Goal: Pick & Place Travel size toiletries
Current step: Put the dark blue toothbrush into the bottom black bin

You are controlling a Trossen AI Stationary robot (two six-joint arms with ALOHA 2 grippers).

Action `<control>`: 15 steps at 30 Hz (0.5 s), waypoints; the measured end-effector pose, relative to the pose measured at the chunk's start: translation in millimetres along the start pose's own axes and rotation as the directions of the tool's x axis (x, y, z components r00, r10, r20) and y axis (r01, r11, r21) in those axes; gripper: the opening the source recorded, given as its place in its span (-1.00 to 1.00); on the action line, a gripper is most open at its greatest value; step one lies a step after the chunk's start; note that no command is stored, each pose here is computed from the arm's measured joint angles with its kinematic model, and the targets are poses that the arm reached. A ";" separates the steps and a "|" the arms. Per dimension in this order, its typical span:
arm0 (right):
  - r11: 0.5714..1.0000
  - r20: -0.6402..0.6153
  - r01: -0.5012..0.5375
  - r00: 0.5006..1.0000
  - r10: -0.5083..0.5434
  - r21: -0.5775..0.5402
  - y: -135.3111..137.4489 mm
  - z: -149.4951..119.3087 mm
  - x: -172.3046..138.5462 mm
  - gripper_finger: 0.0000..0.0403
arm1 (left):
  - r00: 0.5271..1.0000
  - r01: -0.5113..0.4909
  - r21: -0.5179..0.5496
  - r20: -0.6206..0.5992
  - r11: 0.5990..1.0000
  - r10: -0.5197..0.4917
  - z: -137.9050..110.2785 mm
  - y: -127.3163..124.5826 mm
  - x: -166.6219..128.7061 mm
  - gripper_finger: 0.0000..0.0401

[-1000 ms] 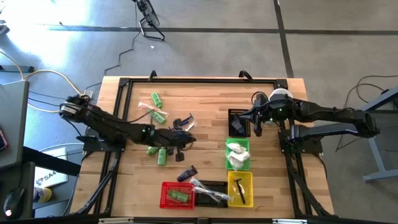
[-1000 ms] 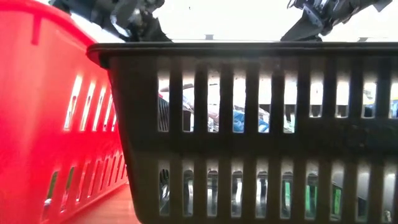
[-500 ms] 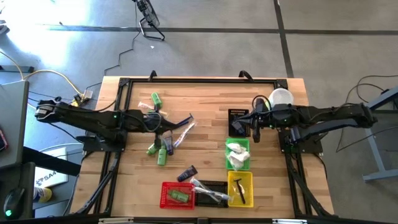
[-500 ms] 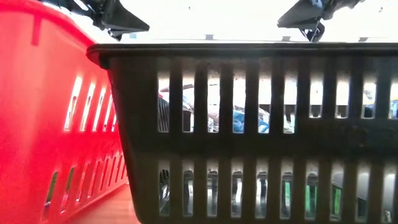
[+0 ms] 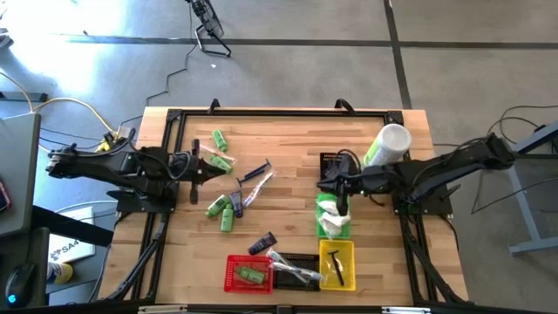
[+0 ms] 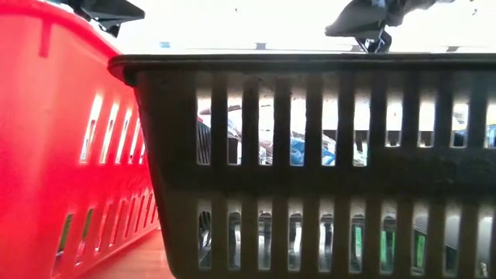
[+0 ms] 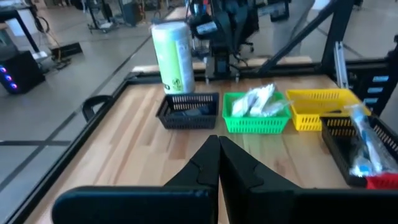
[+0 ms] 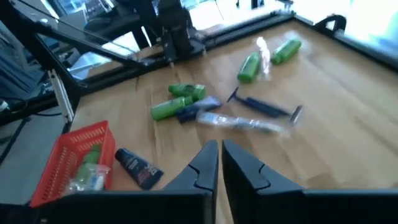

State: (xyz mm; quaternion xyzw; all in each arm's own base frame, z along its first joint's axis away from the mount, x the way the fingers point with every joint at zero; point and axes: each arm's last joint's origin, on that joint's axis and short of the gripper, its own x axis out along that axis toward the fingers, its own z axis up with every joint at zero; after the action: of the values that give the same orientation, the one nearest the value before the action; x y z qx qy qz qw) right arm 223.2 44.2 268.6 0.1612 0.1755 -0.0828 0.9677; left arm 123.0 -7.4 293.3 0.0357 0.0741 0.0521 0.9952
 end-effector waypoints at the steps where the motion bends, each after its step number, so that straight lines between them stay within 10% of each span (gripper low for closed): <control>1: 1.000 -0.013 -0.005 1.000 0.005 0.009 2.5 -2.7 1.3 -0.96 | 1.000 -0.001 -0.002 0.009 1.000 0.001 0.7 0.5 -1.8 -1.00; 15: 0.996 -0.109 -0.032 0.993 0.041 0.084 60.1 -11.7 9.8 -0.98 | 1.000 -0.015 0.010 -0.001 1.000 0.015 -1.6 2.6 -10.2 -1.00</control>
State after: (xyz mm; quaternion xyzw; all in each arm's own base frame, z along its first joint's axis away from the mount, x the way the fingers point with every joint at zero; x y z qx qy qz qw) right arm 241.6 103.3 271.7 0.2084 0.2224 -0.0633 0.9503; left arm 112.5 -5.8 293.4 0.0411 0.0748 0.0592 0.9946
